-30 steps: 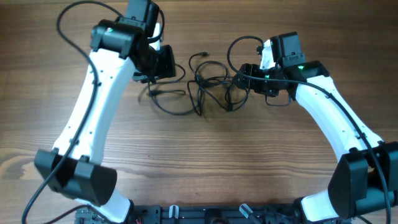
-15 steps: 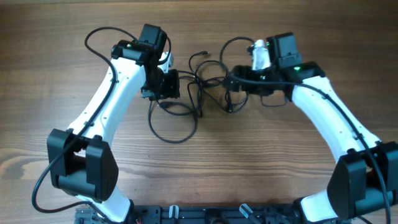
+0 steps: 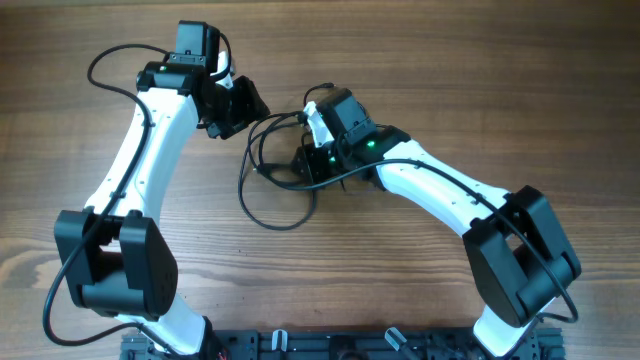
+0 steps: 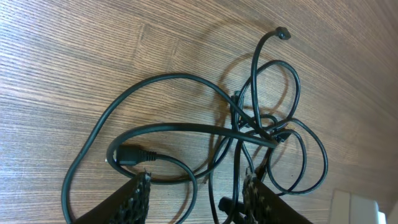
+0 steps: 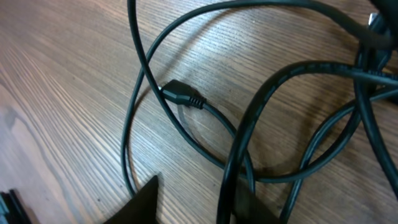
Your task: Untangle cables
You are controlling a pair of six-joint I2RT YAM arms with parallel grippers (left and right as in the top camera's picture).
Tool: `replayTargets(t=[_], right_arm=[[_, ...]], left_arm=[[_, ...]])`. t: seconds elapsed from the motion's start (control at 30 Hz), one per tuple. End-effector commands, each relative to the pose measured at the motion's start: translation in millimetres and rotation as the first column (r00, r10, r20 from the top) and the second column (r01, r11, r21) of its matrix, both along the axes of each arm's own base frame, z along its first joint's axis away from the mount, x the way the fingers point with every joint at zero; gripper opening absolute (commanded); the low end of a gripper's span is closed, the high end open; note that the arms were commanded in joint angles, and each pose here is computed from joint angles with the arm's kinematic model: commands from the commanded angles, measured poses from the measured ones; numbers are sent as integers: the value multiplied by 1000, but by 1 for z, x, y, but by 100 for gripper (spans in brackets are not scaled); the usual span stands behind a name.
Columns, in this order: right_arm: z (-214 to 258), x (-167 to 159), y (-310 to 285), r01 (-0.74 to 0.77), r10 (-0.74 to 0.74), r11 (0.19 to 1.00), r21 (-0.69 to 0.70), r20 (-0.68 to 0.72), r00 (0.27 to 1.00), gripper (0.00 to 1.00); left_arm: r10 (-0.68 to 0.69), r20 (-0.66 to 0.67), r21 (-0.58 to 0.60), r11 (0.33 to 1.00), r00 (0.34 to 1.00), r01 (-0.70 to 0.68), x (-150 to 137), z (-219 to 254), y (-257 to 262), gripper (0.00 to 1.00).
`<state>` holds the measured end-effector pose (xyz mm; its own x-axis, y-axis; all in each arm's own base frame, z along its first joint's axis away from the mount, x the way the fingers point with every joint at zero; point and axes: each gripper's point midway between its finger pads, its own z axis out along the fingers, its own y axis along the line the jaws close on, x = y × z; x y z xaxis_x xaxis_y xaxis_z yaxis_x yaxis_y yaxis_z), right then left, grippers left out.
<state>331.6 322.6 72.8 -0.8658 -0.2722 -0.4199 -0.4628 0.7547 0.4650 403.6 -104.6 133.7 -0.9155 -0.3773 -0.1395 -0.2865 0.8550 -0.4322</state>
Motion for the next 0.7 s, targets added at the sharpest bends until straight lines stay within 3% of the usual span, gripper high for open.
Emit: replayTargets(t=[0.0, 0.13, 0.27, 0.37, 0.53, 0.63, 0.67], right_arm=[[5, 5, 3, 8, -9, 1000, 14, 10, 1000, 19], [28, 21, -11, 91, -92, 994, 60, 12, 996, 5], [87, 47, -53, 174, -187, 969, 177, 60, 981, 4], [80, 53, -81, 268, -266, 947, 176, -39, 963, 4], [87, 46, -75, 227, -212, 944, 238, -86, 973, 4], [89, 46, -78, 225, -205, 940, 258, -100, 974, 4], [91, 47, -81, 227, -205, 936, 269, -107, 973, 4]], left_arm=[[9, -6, -18, 1000, 1000, -9, 0, 0, 0, 47], [-6, -13, -16, 1000, 1000, 6, -3, 0, -5, 41], [-151, 16, -32, 988, 988, 152, -13, 2, -35, 38], [-337, 53, -62, 938, 940, 340, -30, 4, -76, 45], [-508, 112, -37, 857, 854, 515, -37, -14, -135, 58], [-619, 86, 3, 784, 781, 621, -46, -39, -142, 61], [-614, 63, 9, 789, 787, 615, -45, -48, -139, 61]])
